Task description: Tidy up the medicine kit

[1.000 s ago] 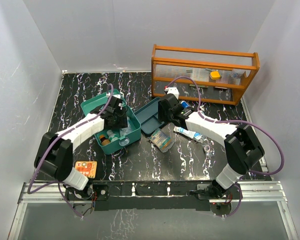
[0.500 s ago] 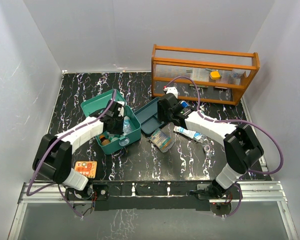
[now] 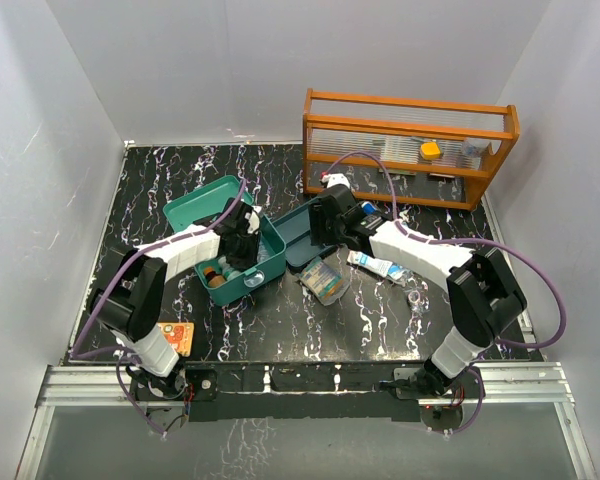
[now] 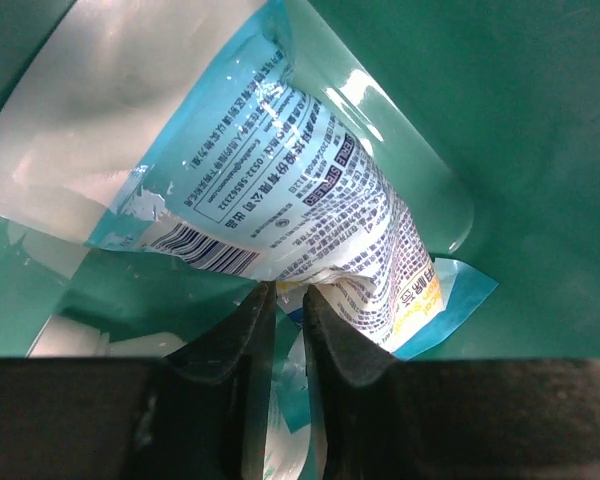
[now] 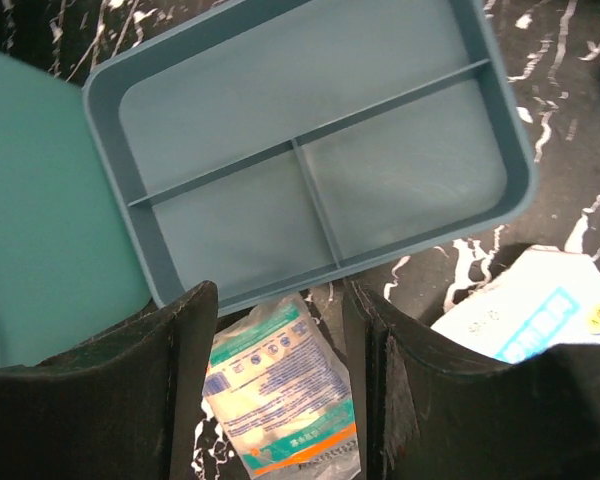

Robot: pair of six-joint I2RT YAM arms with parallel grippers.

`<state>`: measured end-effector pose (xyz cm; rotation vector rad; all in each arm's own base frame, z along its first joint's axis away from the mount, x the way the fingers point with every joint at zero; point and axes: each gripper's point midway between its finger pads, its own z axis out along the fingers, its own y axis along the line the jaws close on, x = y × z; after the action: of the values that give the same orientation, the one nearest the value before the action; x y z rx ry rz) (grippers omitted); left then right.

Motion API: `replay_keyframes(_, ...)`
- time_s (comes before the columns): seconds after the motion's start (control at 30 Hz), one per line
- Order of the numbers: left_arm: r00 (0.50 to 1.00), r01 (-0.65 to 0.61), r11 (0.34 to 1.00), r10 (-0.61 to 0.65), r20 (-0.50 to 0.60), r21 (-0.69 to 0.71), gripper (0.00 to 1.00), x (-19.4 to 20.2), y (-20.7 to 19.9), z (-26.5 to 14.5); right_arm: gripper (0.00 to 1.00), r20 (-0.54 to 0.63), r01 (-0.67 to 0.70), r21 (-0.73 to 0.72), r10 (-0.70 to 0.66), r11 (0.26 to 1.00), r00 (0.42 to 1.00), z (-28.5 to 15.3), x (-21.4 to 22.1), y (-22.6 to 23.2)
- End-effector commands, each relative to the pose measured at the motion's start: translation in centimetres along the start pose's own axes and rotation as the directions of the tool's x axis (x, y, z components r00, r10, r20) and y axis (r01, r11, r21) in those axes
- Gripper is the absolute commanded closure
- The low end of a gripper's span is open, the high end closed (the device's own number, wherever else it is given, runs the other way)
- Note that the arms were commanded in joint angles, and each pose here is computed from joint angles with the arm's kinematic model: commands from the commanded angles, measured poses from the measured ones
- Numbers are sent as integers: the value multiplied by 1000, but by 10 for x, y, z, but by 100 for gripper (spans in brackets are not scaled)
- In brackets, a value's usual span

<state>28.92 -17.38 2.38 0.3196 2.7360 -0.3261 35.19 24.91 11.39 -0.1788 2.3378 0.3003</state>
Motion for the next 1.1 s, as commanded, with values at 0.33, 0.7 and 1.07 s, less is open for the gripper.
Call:
replay_keyframes(0.33, 988, 44, 999, -39, 152, -26, 74, -24, 0, -31, 38, 36, 141, -430, -139, 892, 990, -11, -25, 93)
replay_keyframes(0.7, 978, 86, 996, -88, 186, 22, 80, -37, -5, -25, 38, 31, 150, -446, -152, 883, 988, -9, -22, 98)
replay_keyframes(1.07, 983, 91, 994, -99, 152, 58, 82, -34, -10, 1, 39, 18, 152, -461, -162, 874, 987, -6, -18, 104)
